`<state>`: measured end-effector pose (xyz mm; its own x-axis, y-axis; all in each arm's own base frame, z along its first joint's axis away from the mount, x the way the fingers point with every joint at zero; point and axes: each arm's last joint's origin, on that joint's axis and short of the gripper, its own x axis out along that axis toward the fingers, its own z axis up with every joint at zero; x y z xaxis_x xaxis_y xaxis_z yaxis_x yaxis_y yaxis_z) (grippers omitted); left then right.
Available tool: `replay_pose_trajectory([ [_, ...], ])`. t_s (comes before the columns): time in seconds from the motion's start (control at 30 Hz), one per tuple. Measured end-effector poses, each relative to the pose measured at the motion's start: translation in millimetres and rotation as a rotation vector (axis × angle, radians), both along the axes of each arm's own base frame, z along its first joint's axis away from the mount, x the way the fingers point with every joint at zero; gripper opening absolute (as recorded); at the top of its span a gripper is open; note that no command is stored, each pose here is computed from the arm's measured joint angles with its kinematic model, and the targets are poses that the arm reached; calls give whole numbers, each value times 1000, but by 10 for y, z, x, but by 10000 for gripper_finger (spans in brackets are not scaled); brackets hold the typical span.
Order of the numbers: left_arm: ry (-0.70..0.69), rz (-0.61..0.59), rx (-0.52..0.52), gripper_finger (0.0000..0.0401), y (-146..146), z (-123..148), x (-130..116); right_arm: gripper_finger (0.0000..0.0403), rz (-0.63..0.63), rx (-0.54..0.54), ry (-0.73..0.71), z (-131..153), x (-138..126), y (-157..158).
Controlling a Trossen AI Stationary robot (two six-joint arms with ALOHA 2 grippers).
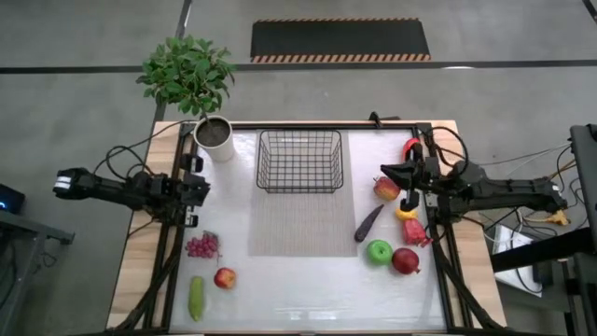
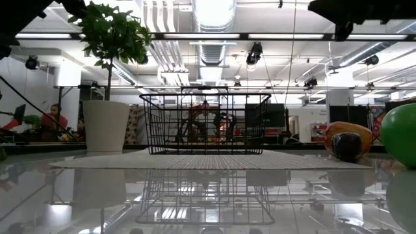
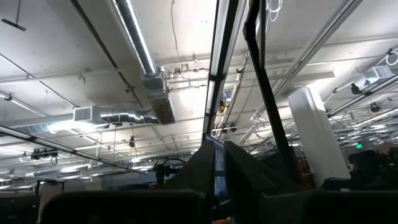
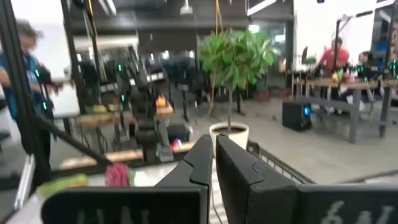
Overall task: Build produce basket
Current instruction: Put the top red apple into the wire basket
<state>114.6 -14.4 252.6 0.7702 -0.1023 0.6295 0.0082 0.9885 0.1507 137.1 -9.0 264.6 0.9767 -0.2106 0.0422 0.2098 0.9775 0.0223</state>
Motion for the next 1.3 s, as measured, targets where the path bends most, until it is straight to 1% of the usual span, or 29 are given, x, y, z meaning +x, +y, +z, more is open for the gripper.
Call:
replay_pose_trajectory([
  [0.13,5,-11,-13,17,-4,28,36,13,-14,7,162,104,148,-8],
  [0.33,-24,-2,-7,17,-6,97,58,13,-172,73,396,197,238,-51],
  [0.43,-35,40,41,17,-6,105,53,13,-255,139,519,237,234,-66],
  [0.53,-37,60,64,17,-5,97,50,13,-293,215,648,235,225,-65],
  [0.63,-32,76,81,17,-5,84,54,14,-329,301,700,312,227,-63],
  [0.7,-27,80,82,17,-5,78,60,22,-339,341,794,302,217,-55],
  [0.8,-27,102,95,17,-2,76,60,58,-373,398,880,326,228,-50],
  [0.87,-29,115,112,17,-2,76,61,94,-395,409,944,312,232,-49],
  [0.93,-27,118,115,17,-3,74,63,133,-408,415,958,323,272,-51],
  [1.07,-28,118,116,17,-3,74,63,214,-400,367,1041,234,355,-53],
  [1.17,-28,118,115,17,-3,75,63,267,-399,331,1127,117,389,-54],
  [1.23,-27,118,115,17,-3,74,63,298,-410,324,1167,39,415,-68],
  [1.3,-26,117,115,17,-3,71,63,323,-442,341,1201,-38,446,-106],
])
